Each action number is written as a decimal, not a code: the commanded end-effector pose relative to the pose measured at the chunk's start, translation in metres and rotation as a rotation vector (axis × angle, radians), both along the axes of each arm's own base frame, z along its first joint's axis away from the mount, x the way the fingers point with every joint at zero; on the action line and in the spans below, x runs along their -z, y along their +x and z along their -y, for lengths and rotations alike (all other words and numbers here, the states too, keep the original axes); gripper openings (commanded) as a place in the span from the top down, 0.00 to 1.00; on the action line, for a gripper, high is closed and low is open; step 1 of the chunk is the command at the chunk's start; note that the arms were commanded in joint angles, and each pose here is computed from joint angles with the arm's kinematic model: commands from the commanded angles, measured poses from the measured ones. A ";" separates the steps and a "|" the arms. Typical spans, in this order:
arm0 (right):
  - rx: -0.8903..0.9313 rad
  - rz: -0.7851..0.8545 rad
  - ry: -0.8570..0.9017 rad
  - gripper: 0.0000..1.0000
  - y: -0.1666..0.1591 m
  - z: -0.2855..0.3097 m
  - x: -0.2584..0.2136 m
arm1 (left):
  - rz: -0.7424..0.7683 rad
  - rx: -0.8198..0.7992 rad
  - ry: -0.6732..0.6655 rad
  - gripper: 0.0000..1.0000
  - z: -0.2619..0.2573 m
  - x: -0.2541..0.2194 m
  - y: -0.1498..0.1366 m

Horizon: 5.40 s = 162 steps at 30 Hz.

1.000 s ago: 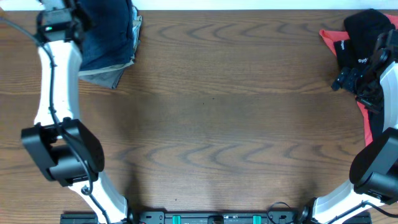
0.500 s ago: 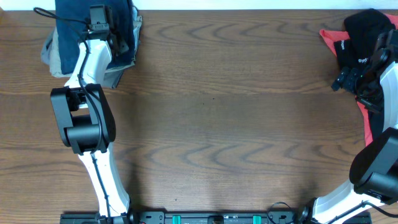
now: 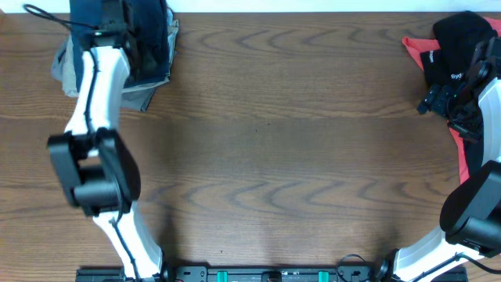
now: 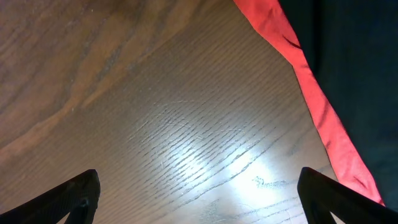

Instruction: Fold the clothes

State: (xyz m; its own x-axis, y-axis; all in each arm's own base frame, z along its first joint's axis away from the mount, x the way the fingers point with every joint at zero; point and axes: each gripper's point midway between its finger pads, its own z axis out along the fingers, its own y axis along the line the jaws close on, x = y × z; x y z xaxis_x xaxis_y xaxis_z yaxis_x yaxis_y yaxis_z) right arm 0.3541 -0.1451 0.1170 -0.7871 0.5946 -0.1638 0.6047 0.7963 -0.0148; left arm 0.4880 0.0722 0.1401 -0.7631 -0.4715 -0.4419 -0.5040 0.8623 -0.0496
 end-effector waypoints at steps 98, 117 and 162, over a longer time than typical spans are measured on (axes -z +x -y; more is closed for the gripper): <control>0.025 -0.002 -0.004 0.01 -0.002 0.005 0.000 | 0.942 0.466 0.250 0.02 0.078 0.001 -0.244; 0.025 -0.002 -0.004 0.01 -0.002 0.005 0.000 | 0.940 0.467 0.250 0.02 0.078 0.002 -0.244; -0.454 1.025 -0.093 0.01 -0.107 -0.164 -0.185 | 0.940 0.467 0.250 0.02 0.078 0.002 -0.244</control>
State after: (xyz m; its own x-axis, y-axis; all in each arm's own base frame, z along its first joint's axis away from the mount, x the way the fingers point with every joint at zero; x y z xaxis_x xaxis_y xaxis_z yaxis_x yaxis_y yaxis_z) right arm 0.2571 0.0147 0.3352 -0.3871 0.2414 -0.8899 0.0576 0.9696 0.2379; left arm 0.2450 -0.0049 0.1528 -0.1047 -0.0426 -0.9936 0.0216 0.9987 -0.0451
